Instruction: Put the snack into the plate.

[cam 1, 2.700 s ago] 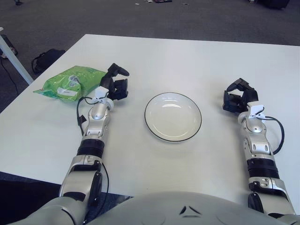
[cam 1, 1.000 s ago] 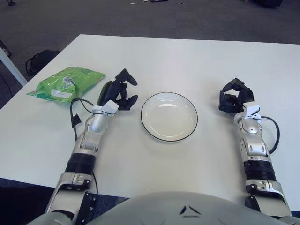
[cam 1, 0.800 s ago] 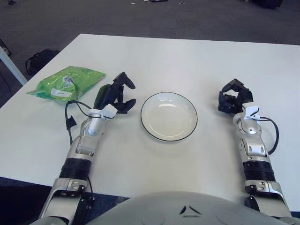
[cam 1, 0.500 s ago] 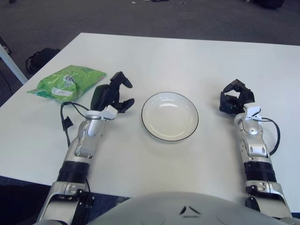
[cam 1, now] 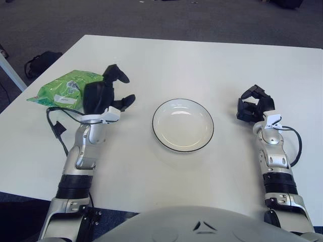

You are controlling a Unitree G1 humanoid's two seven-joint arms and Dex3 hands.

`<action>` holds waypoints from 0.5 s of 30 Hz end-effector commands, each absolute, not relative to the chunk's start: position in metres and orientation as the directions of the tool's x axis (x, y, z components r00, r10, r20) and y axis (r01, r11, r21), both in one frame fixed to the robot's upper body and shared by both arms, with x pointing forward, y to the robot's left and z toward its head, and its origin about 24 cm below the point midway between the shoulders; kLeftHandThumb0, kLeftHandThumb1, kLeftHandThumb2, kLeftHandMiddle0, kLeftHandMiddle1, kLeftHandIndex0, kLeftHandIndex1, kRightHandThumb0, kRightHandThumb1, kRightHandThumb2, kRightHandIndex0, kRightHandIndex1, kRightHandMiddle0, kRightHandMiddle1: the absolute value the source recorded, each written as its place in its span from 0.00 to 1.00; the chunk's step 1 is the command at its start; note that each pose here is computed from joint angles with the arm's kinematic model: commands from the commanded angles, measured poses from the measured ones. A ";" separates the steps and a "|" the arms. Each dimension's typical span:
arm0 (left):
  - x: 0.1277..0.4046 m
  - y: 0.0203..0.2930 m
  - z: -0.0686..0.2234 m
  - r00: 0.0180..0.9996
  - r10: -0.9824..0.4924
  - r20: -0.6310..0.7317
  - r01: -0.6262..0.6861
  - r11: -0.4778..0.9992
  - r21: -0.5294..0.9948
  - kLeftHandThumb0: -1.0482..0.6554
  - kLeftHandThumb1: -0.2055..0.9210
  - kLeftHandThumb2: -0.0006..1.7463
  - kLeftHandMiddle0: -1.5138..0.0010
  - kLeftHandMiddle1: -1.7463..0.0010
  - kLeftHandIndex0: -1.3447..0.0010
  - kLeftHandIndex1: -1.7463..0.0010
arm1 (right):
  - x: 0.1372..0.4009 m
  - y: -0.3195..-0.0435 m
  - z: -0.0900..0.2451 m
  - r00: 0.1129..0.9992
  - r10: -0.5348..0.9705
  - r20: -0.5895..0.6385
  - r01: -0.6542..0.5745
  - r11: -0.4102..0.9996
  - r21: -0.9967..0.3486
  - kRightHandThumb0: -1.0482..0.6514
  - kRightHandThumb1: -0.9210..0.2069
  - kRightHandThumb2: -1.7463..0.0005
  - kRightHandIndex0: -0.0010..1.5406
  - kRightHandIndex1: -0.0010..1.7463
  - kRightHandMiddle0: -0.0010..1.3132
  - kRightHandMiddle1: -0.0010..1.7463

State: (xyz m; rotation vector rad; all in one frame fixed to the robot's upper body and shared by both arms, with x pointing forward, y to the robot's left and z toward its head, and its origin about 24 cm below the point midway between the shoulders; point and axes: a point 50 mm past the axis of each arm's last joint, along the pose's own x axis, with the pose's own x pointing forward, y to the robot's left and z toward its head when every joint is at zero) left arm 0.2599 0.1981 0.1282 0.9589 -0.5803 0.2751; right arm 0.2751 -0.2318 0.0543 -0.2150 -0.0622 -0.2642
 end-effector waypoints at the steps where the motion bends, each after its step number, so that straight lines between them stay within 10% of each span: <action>1: 0.262 0.200 0.135 0.786 -0.013 0.618 -0.532 0.497 0.686 0.36 0.58 0.66 0.16 0.00 0.62 0.00 | 0.251 -0.230 0.004 0.953 -0.278 -0.121 0.251 0.947 -0.202 0.34 0.53 0.25 0.87 1.00 0.46 1.00; 15: 0.278 0.215 0.146 0.709 0.073 0.701 -0.697 0.223 0.682 0.36 0.57 0.67 0.19 0.00 0.62 0.00 | 0.253 -0.232 0.000 0.956 -0.267 -0.119 0.238 0.947 -0.215 0.33 0.53 0.25 0.89 1.00 0.47 1.00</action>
